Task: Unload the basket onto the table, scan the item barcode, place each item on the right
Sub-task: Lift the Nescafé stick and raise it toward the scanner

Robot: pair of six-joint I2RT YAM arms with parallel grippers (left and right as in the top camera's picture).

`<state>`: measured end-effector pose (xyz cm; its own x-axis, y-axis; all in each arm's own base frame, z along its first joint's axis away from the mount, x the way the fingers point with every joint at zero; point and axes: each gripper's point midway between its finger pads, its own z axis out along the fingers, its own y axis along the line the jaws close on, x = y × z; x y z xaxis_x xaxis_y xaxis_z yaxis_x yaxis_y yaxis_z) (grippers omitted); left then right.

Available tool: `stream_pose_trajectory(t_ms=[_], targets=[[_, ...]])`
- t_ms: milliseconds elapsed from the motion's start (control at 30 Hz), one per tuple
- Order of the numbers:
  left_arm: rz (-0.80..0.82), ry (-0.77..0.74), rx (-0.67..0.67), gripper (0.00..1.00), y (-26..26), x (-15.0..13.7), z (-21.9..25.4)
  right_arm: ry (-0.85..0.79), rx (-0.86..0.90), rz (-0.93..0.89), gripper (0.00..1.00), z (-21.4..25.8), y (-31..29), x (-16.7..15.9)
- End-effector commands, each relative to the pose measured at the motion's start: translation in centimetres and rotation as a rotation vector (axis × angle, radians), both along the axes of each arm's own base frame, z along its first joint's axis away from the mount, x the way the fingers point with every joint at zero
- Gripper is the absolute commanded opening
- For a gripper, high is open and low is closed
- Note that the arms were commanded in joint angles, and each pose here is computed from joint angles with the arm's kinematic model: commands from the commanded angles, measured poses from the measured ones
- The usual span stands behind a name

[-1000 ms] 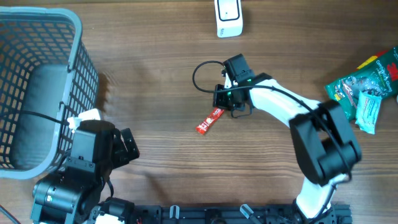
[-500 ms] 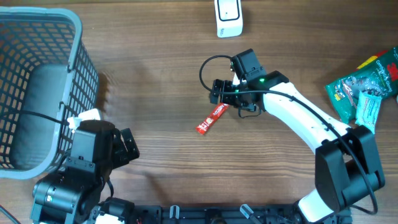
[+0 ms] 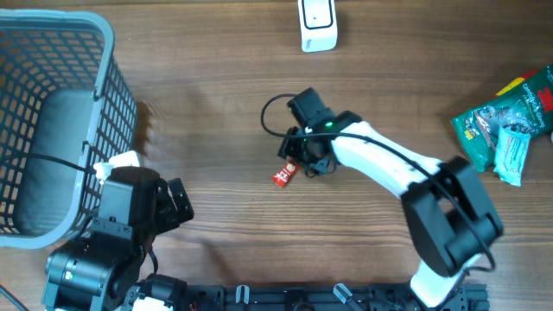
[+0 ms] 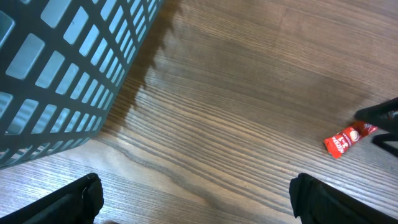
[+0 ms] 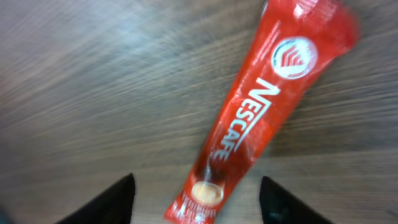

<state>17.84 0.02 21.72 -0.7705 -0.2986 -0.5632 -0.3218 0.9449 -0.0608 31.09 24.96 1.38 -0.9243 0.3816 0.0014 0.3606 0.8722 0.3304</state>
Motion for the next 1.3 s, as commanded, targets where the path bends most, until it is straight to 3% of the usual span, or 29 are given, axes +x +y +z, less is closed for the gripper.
stream_pose_trajectory(t_ms=[0,200,300,567,667,700,867,1100,1267], targets=[[-0.01,0.001,0.004,1.0,0.0,0.0,0.0,0.005,-0.105,-0.121,0.57,-2.1,-2.0,0.4],[-0.01,0.001,0.004,1.0,0.0,0.0,0.0,-0.014,-0.151,-0.146,0.54,-2.4,-2.9,0.8],[-0.01,0.001,0.004,1.0,0.0,0.0,0.0,0.001,-0.149,-0.137,0.41,-2.7,-2.8,0.5],[-0.01,0.001,0.004,1.0,0.0,0.0,0.0,0.056,-0.124,-0.102,0.25,-4.2,-2.2,-0.2],[-0.01,0.001,0.004,1.0,0.0,0.0,0.0,0.059,-0.101,-0.067,0.11,-3.9,-1.7,-0.3],[-0.01,0.001,0.004,1.0,0.0,0.0,0.0,0.074,-0.076,-0.038,0.05,-3.7,-1.3,-0.5],[-0.01,0.001,0.004,1.0,0.0,0.0,0.0,0.226,0.046,-0.043,0.05,-1.7,-1.8,-2.4],[-0.01,0.001,0.003,1.0,0.0,0.0,0.0,0.487,0.58,0.008,0.04,6.5,-0.4,-4.7],[-0.01,0.001,0.004,1.0,0.0,0.0,0.0,0.631,0.71,-0.065,0.04,8.9,-0.9,-5.7]])
